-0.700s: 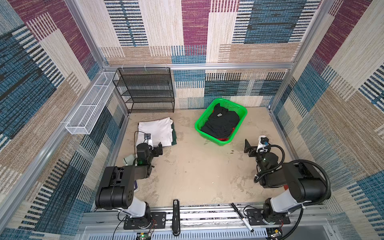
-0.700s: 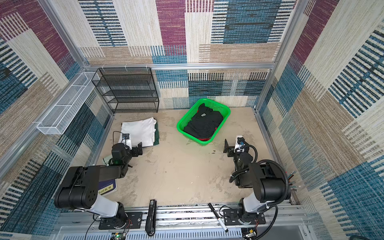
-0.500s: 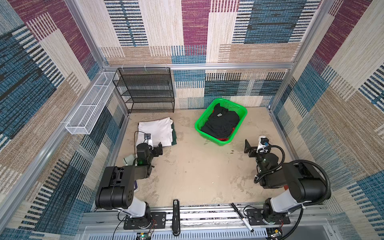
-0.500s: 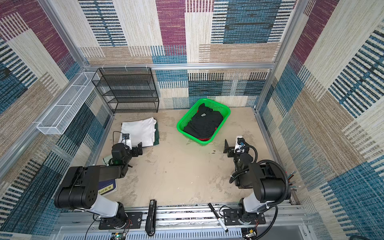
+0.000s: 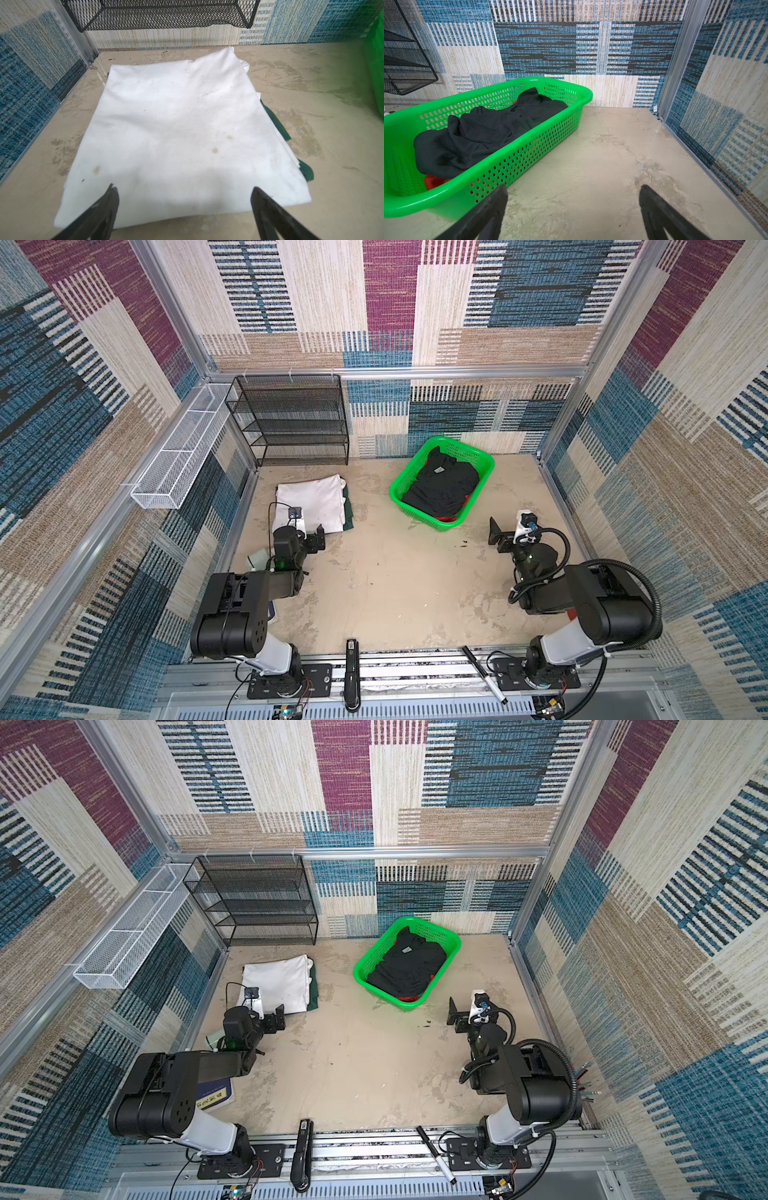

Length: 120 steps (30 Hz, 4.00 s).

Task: Fold and stack the t-shirts
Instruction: 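Move the right gripper over the green basket toward the black t-shirt, then lower the right gripper into the basket and grasp the black t-shirt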

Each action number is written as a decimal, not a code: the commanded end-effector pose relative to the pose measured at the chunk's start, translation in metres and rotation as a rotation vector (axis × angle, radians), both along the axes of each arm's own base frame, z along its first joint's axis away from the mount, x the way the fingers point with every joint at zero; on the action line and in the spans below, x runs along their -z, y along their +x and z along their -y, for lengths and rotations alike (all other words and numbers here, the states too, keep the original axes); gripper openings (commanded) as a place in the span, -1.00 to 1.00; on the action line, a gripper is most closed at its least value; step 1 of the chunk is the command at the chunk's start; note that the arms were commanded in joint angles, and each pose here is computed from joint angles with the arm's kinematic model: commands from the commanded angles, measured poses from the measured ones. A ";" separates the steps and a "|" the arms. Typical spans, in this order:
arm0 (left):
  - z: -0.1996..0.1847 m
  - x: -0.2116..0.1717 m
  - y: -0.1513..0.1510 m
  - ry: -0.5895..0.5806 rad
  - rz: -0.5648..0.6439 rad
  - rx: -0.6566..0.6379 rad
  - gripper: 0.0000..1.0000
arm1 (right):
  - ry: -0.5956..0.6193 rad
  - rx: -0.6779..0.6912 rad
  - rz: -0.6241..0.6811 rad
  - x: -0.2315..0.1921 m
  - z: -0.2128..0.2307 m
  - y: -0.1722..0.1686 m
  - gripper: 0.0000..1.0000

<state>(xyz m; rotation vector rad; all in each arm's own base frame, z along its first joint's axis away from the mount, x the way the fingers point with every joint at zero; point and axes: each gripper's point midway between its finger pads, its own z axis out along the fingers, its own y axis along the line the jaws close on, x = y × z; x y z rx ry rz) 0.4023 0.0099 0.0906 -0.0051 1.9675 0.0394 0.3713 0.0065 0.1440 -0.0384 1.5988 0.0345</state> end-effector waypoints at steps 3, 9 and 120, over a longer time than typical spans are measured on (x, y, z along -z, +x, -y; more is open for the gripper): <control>0.002 -0.003 0.002 -0.008 0.008 0.010 0.97 | 0.006 0.005 0.025 -0.007 0.001 0.001 0.98; 0.002 -0.003 0.002 -0.008 0.008 0.011 0.98 | 0.007 0.005 0.022 -0.006 0.001 0.002 0.98; 0.276 -0.171 -0.008 -0.388 -0.322 0.815 0.98 | -0.131 0.037 -0.541 -0.031 -0.079 0.253 0.39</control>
